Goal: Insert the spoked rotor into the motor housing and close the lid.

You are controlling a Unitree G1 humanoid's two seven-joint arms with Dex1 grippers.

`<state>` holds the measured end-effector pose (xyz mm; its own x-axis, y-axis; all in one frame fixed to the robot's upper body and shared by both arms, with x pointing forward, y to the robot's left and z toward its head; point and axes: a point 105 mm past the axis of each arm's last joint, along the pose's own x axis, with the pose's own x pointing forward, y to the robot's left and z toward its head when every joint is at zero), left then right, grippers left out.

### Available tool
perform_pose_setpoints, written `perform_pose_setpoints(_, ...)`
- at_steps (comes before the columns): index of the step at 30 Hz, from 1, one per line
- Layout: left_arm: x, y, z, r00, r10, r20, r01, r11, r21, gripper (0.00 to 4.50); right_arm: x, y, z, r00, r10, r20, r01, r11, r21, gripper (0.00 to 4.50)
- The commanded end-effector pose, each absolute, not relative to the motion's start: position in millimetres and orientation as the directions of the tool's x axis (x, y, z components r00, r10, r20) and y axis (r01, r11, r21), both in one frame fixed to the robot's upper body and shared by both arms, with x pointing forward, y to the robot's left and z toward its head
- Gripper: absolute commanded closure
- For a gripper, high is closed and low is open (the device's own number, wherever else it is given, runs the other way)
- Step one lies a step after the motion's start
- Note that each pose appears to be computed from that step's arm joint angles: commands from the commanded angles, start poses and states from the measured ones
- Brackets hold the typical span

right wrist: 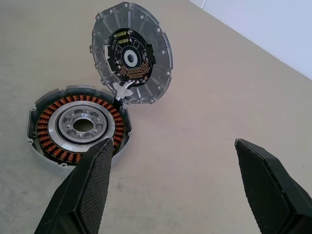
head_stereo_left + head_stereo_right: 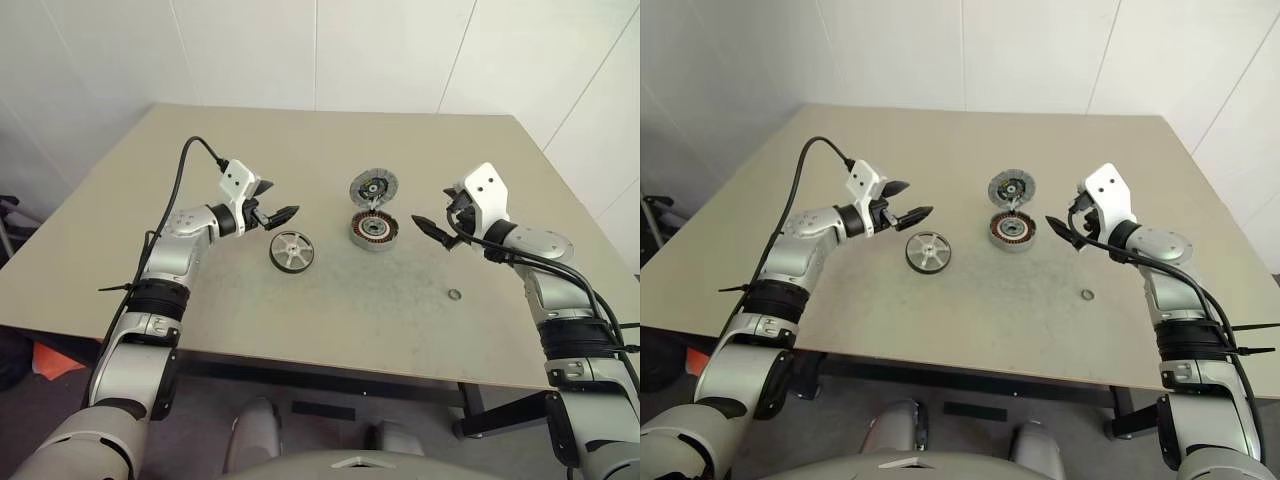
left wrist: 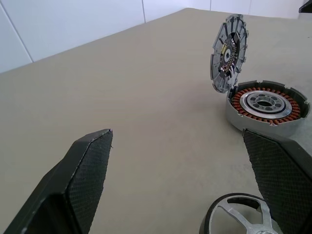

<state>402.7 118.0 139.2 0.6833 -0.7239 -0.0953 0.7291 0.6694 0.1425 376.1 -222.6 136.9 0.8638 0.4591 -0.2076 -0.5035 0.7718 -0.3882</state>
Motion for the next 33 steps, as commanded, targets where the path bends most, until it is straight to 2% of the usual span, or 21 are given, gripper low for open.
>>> perform_pose_setpoints(1,406.8,121.4,158.2,0.698,-0.715,-0.042,0.709,0.681,0.182,0.00,380.3,-219.6,153.0,0.871,0.464,-0.161,-0.485,0.760,-0.433,0.01)
perform_pose_setpoints(33,409.3,117.1,156.6,0.701,-0.712,-0.040,0.706,0.684,0.184,0.00,378.9,-222.1,151.6,0.877,0.453,-0.162,-0.475,0.765,-0.436,0.01)
